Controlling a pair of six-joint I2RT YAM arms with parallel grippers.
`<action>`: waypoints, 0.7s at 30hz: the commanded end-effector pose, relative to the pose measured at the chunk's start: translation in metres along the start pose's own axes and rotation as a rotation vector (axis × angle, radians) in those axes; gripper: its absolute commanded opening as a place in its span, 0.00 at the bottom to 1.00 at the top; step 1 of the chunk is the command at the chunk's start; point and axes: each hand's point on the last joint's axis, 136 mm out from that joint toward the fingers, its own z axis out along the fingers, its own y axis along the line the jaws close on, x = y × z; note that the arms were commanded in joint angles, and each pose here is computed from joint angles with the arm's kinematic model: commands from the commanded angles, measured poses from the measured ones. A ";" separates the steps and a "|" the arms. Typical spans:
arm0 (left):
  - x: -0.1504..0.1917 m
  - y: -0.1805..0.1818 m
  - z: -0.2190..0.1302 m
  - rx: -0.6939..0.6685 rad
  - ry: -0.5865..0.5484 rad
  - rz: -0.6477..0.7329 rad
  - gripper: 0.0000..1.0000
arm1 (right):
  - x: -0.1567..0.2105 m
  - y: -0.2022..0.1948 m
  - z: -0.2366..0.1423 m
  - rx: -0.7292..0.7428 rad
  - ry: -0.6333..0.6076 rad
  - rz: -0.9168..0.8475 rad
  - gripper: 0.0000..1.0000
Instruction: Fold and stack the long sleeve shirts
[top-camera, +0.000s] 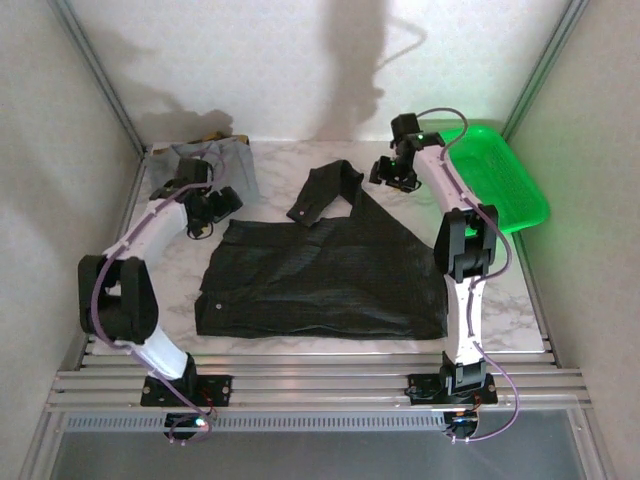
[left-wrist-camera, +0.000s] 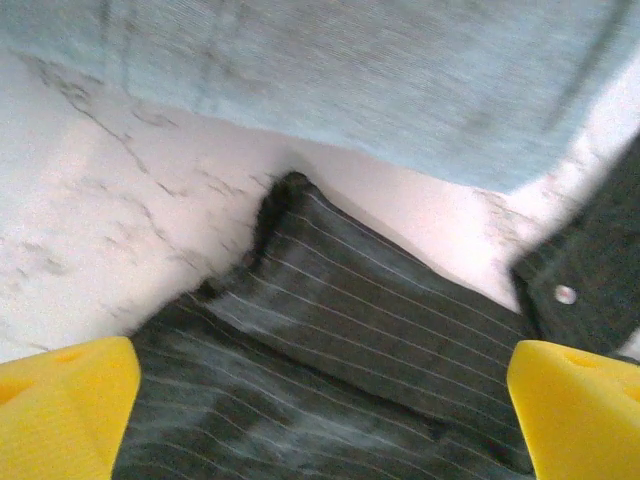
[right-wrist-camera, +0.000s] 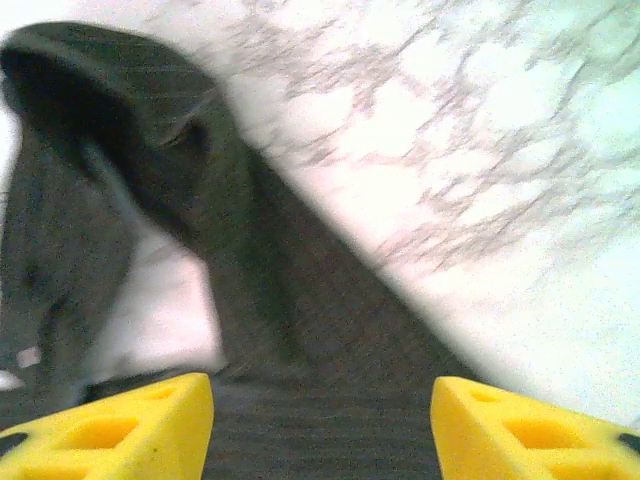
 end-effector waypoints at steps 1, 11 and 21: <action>-0.002 0.014 0.018 -0.044 0.068 0.103 0.87 | 0.015 -0.012 0.038 0.072 0.102 -0.179 0.54; -0.017 0.015 0.056 -0.085 0.096 0.229 0.74 | 0.012 0.007 0.073 -0.025 0.105 -0.234 0.48; -0.017 0.020 0.082 -0.117 0.142 0.303 0.64 | 0.017 0.002 0.094 0.014 0.128 -0.224 0.42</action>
